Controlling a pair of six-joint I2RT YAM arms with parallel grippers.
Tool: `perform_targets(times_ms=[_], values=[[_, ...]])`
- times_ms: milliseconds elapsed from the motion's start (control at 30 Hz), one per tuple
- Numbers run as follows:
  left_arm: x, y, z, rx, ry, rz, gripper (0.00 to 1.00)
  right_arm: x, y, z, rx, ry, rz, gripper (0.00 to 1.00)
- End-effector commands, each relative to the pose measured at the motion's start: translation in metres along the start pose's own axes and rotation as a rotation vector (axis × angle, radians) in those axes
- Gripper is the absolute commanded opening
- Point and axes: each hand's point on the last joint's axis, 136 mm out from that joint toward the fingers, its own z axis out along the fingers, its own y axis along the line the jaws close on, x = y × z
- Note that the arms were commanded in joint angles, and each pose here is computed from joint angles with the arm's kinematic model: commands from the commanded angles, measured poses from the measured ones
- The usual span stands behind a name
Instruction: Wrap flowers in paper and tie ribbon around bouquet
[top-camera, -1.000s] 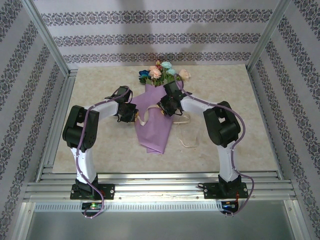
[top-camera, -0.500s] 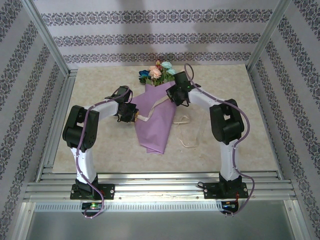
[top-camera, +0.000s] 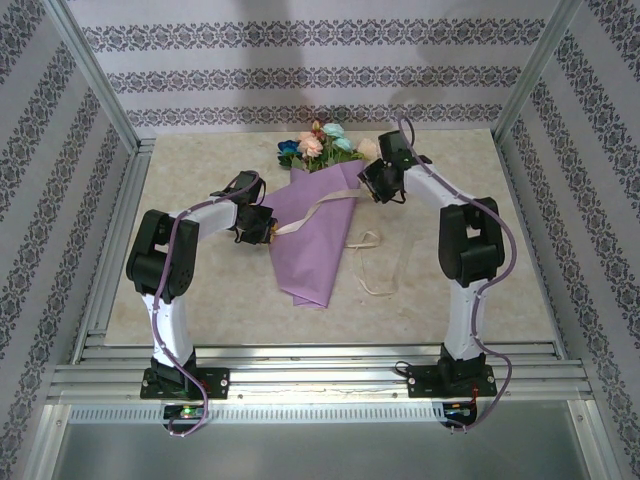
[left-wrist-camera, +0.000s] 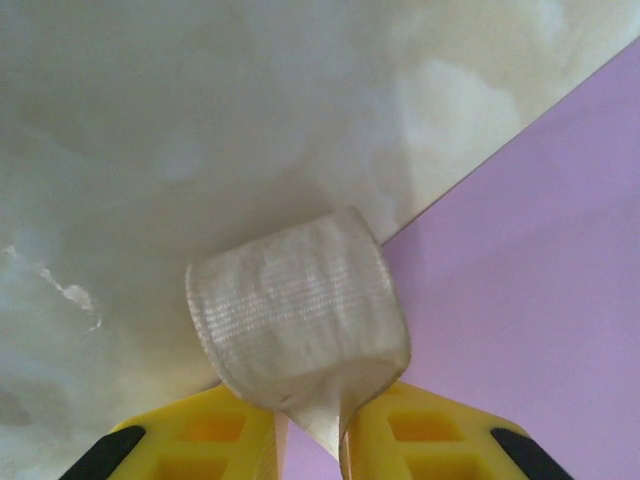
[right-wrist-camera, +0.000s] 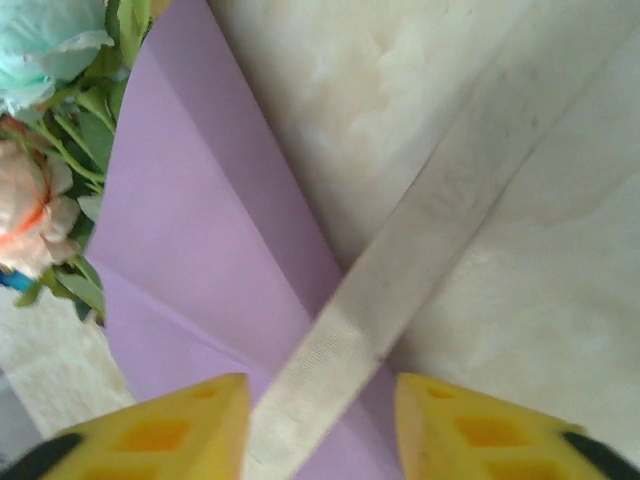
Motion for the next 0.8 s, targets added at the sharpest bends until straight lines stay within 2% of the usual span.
perform_targets(times_ms=[0,100,167,233,333,433,667,700,767], values=[[-0.008,0.028,0.01,-0.11,-0.01,-0.021,0.22,-0.009,-0.026,-0.058,0.046,-0.041,-0.052,0.49],[-0.006,0.027,0.009,-0.105,-0.002,-0.022,0.22,0.002,-0.075,-0.085,0.122,-0.042,-0.044,0.49],[-0.005,0.027,0.009,-0.103,0.002,-0.021,0.22,0.025,-0.114,-0.094,0.19,-0.003,-0.037,0.46],[-0.005,0.027,0.009,-0.104,0.002,-0.02,0.22,0.047,-0.146,-0.097,0.235,0.033,-0.037,0.43],[-0.005,0.027,0.009,-0.101,0.007,-0.023,0.21,0.077,-0.184,-0.096,0.308,0.06,-0.053,0.45],[-0.005,0.026,0.009,-0.097,0.004,-0.024,0.2,0.097,-0.2,-0.085,0.338,0.113,-0.069,0.45],[-0.005,0.018,0.008,-0.084,0.005,-0.022,0.19,0.109,-0.218,-0.061,0.472,0.167,-0.144,0.43],[-0.005,0.017,0.007,-0.082,0.004,-0.024,0.19,0.109,-0.22,-0.058,0.478,0.17,-0.146,0.42],[-0.005,0.012,0.005,-0.071,0.005,-0.026,0.17,0.11,-0.226,-0.055,0.502,0.176,-0.143,0.31]])
